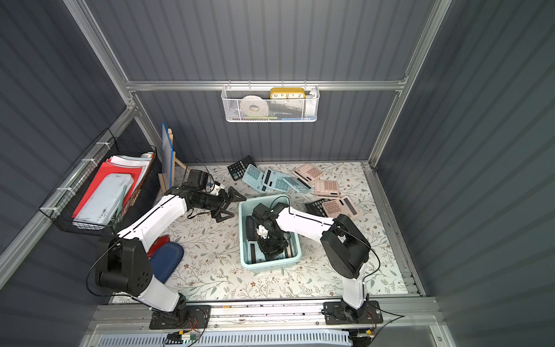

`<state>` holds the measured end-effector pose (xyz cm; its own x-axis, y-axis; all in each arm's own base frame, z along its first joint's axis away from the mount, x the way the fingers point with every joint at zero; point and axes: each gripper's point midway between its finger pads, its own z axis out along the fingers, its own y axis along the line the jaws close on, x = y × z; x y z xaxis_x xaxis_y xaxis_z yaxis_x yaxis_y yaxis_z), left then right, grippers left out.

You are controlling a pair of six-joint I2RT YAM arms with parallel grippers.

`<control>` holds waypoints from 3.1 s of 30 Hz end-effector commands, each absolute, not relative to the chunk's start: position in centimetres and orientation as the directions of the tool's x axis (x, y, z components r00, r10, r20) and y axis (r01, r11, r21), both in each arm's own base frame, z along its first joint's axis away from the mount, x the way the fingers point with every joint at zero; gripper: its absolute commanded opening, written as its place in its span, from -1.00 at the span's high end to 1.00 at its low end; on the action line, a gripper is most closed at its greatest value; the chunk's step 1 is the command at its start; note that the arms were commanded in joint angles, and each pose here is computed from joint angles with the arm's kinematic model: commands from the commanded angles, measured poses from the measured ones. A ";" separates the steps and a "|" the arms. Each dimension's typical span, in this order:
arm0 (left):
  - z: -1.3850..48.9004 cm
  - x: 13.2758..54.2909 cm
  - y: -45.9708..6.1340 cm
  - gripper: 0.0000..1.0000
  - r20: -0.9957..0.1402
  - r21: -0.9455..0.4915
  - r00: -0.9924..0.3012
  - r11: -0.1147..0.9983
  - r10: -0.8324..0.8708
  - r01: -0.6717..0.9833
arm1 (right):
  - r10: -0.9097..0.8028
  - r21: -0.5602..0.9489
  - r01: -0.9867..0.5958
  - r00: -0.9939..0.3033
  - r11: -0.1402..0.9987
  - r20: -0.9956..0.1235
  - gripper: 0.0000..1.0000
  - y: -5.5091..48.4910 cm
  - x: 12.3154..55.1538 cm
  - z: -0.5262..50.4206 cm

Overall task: Put the calculator in the storage box
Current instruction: Place the calculator in the storage box, then adjust the storage box at the center of the board, then pick up the calculator at the center of the board.

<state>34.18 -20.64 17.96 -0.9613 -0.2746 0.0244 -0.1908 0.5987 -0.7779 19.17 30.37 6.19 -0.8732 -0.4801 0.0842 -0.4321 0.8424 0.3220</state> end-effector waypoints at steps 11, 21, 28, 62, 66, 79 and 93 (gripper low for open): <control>20.4 35.3 -19.8 -0.99 -0.054 -0.737 -0.953 0.656 -0.298 -0.163 | -0.432 0.351 -0.443 -0.895 0.825 -0.115 0.31 31.3 21.2 14.3; 23.7 37.0 -19.0 -0.98 -0.165 -0.717 -0.932 0.688 -0.324 -0.112 | -0.339 0.264 -0.412 -0.898 0.872 -0.281 -0.98 28.0 23.5 21.8; 24.5 37.7 -18.8 -0.99 -0.205 -0.717 -0.917 0.691 -0.342 -0.097 | -0.241 0.157 -0.341 -0.861 0.927 -0.448 -0.98 23.8 26.2 24.7; 20.4 36.3 -20.1 -0.98 -0.051 -0.747 -0.950 0.643 -0.309 -0.169 | -0.030 0.749 -0.006 -0.999 0.663 0.019 -0.61 26.5 25.2 18.6; 20.7 36.7 -19.5 -0.99 -0.074 -0.720 -0.942 0.671 -0.326 -0.176 | -0.076 0.745 -0.036 -0.997 0.667 0.020 -0.59 28.4 25.2 18.7; 21.0 36.3 -16.0 -0.99 -0.096 -0.642 -0.915 0.727 -0.391 -0.243 | 0.122 0.585 0.004 -0.979 0.811 -0.162 -0.98 22.3 28.1 20.9; 21.2 38.3 -15.1 -0.99 -0.131 -0.632 -0.920 0.746 -0.368 -0.208 | 0.623 0.534 0.394 -0.696 0.748 -0.358 -0.98 7.4 37.4 18.0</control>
